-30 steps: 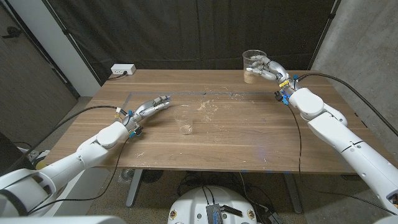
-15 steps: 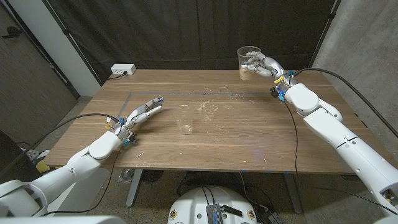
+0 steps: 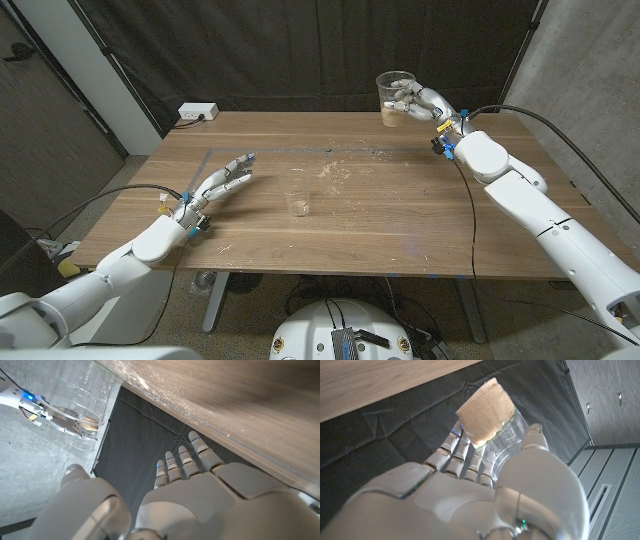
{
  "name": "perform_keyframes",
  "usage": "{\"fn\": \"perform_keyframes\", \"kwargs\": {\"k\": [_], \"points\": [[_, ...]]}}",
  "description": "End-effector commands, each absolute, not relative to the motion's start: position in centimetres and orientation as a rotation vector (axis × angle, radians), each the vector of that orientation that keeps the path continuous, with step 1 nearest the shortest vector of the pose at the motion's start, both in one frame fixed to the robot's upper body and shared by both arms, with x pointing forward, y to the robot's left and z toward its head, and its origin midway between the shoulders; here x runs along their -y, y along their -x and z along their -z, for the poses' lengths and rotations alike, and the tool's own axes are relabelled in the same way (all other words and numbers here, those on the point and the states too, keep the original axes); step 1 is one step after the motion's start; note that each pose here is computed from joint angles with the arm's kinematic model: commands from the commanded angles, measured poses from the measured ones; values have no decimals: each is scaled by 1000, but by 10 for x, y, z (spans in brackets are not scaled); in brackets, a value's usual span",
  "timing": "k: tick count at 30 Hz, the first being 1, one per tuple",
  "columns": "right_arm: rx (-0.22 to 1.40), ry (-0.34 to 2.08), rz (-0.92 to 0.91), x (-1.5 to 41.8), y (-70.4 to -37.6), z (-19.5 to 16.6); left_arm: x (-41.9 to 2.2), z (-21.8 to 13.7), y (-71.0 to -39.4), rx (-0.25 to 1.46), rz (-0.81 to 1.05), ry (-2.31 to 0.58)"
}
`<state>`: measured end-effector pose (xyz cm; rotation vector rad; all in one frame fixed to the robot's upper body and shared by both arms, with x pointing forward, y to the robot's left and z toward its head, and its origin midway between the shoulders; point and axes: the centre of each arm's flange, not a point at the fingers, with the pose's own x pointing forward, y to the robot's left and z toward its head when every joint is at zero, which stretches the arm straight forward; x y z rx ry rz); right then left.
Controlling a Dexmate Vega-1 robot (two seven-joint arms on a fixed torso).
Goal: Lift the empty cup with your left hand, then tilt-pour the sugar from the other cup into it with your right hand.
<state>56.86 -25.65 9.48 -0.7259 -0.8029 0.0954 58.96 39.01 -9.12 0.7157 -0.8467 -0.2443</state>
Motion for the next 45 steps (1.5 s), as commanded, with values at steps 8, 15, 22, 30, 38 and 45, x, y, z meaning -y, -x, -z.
{"fn": "perform_keyframes", "kwargs": {"k": [8, 15, 22, 30, 38, 45], "points": [[835, 721, -98, 246, -563, -106, -371, 70, -572, 766, 181, -1047], [848, 722, -87, 249, -557, -112, -359, 63, -573, 727, 183, -1134], [859, 724, -74, 252, -553, -115, -350, 67, -568, 732, 216, -1131], [867, 724, -68, 255, -551, -112, -348, 85, -566, 723, 242, -1096], [886, 738, -79, 252, -549, -118, -337, 90, -570, 733, 273, -1095], [905, 743, -79, 255, -545, -119, -325, 89, -570, 761, 304, -1102]]}}
